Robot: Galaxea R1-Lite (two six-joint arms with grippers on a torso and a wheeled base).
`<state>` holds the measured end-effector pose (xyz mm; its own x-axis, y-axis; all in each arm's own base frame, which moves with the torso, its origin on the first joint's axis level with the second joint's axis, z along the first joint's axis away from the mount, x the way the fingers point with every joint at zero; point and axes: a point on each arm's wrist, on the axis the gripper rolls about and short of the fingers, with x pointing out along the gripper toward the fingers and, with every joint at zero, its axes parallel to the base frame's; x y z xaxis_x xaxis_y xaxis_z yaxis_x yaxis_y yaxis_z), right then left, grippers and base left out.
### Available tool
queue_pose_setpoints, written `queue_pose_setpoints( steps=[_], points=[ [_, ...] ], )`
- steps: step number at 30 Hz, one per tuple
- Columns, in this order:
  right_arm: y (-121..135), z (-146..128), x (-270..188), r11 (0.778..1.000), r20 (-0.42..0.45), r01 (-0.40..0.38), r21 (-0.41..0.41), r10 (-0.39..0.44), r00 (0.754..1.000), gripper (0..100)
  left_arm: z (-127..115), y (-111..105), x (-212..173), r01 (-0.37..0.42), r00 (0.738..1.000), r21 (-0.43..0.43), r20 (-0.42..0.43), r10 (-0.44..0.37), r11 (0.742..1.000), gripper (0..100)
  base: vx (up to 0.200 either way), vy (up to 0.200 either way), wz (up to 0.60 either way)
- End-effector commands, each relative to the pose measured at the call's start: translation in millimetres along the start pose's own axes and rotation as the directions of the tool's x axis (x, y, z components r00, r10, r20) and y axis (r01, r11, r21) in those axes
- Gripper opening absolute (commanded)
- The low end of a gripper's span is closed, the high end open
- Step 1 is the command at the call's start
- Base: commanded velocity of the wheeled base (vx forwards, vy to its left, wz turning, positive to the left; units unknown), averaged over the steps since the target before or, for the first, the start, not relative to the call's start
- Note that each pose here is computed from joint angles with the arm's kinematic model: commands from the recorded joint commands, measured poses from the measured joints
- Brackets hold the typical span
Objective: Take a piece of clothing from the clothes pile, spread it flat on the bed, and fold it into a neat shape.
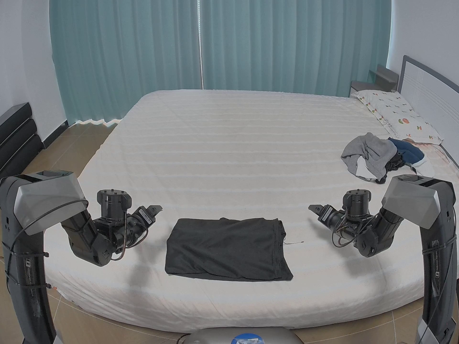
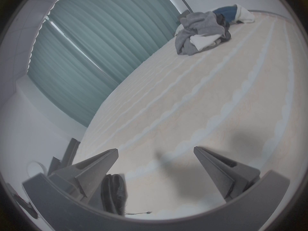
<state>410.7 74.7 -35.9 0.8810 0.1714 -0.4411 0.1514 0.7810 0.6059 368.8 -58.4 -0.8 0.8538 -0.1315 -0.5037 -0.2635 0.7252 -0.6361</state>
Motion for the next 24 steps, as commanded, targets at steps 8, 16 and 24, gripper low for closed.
queue_pose_setpoints(
  steps=[8,16,24],
  points=[
    [37,44,-71,0.992,0.148,0.019,-0.123,-0.001,0.989,100,36,-33,-101,0.053,0.974,0.131,0.212,-0.081,0.99,100,0.0,0.0,0.0],
    [63,63,-189,0.971,0.231,-0.041,-0.236,0.097,0.968,100,46,-43,-203,0.073,0.91,0.293,0.372,-0.184,0.953,100,0.0,0.0,0.0],
    [57,57,-289,0.914,0.329,-0.042,-0.404,0.188,0.925,100,45,-38,-281,-0.001,0.795,0.39,0.558,-0.236,0.921,100,0.0,0.0,0.0]
  ],
)
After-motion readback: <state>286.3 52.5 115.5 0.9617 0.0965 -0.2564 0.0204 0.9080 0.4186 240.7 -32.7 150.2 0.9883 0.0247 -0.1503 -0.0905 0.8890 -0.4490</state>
